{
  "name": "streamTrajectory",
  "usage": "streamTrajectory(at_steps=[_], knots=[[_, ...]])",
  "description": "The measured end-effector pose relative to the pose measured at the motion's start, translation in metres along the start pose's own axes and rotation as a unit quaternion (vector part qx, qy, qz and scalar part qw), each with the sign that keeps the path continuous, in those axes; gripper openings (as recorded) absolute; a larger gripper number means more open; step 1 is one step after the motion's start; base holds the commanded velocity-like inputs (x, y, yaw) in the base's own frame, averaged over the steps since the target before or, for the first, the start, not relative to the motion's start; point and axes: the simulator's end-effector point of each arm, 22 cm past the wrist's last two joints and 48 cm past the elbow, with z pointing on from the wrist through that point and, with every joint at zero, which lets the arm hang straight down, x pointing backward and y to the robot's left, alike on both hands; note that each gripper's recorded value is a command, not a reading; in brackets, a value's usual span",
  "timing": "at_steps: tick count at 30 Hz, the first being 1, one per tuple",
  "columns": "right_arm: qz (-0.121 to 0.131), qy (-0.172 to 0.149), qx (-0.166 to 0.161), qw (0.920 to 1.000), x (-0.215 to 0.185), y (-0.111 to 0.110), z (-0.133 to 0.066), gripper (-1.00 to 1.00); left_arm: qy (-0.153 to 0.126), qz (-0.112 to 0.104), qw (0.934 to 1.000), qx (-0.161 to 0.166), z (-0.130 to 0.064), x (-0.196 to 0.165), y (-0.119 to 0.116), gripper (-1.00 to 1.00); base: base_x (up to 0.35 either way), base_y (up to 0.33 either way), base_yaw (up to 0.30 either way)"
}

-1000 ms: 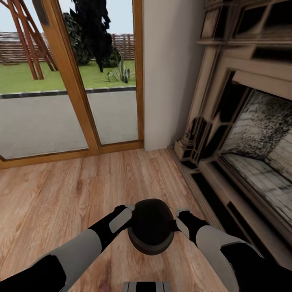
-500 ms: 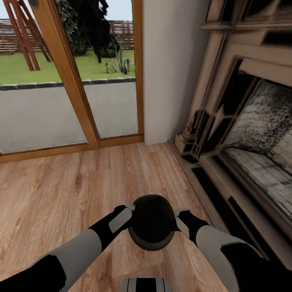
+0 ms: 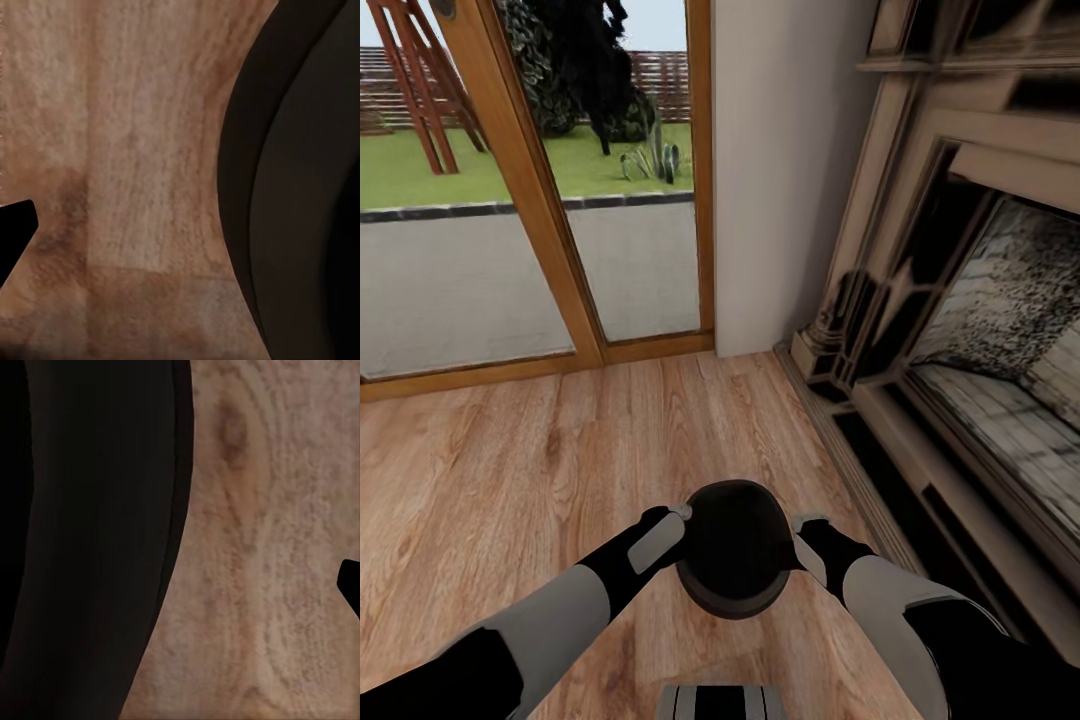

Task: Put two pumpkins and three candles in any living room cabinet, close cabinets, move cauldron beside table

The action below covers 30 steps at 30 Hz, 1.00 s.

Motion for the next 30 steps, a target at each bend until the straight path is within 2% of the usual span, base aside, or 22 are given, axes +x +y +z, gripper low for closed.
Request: streamTrajectory(at_steps=[3, 12, 17, 18, 19, 30], knots=[[-0.004, 0.0, 0.003, 1.0, 0.0, -0.001, 0.0, 1.0, 0.002, 0.004, 1.0, -0.005, 0.001, 0.003, 0.001, 1.0, 0.0, 0.0, 0.0], [0.001, 0.001, 0.0, 1.0, 0.001, 0.0, 0.0, 1.0, 0.031, 0.002, 0.9995, -0.012, 0.018, 0.028, 0.012, 1.0, 0.0, 0.0, 0.0], [0.0, 0.001, 0.001, 1.0, 0.0, 0.0, 0.0, 1.0, 0.031, 0.002, 0.9994, -0.011, 0.019, 0.029, 0.012, 1.0, 0.0, 0.0, 0.0], [0.0, 0.001, 0.001, 1.0, 0.0, 0.0, 0.0, 1.0, 0.032, 0.001, 0.9994, -0.011, 0.019, 0.029, 0.012, -1.0, 0.0, 0.0, 0.0], [0.0, 0.001, 0.001, 1.0, 0.0, 0.0, 0.0, -1.0, 0.032, 0.002, 0.9994, -0.012, 0.019, 0.029, 0.012, -1.0, 0.0, 0.0, 0.0], [0.0, 0.002, 0.0, 1.0, 0.001, 0.0, 0.0, -1.0, 0.033, -0.001, 0.9994, -0.011, 0.019, 0.03, 0.012, -1.0, 0.0, 0.0, 0.0]])
